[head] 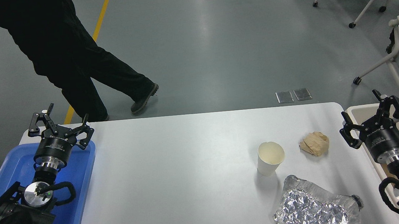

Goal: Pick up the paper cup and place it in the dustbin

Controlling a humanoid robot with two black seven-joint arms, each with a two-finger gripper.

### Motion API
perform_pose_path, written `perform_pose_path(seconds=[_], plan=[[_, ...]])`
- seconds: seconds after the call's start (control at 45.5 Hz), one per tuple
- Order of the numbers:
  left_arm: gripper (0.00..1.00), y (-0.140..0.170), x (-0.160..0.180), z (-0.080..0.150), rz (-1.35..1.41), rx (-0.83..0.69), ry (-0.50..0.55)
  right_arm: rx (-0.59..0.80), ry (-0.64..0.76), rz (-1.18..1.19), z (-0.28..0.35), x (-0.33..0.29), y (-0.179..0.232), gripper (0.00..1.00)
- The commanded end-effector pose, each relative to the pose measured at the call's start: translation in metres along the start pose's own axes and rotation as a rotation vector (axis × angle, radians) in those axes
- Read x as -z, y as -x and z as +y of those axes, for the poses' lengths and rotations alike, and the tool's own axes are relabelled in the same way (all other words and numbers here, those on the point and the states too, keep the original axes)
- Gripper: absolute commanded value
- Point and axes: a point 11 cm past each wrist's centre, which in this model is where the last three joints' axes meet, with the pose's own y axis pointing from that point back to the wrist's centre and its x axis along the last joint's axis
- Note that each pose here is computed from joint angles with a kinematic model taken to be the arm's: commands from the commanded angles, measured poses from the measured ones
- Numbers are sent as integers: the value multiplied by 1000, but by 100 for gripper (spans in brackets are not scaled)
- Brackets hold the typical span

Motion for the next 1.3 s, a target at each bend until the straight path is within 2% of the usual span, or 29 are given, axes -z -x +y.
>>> perform_pose_path(seconds=[0.0, 0.527, 0.703, 1.275], plan=[[99, 0, 4, -1, -13, -2, -25, -2, -1, 1, 0, 0, -1, 100], [99, 5, 8, 0, 0, 41, -28, -4, 3, 0, 1, -1, -1, 100], [99, -16, 11, 23, 10, 3, -24, -6, 2, 1, 2, -1, -2, 100], [99, -17, 9, 23, 7, 2, -24, 13, 14, -2, 0, -5, 5, 100]])
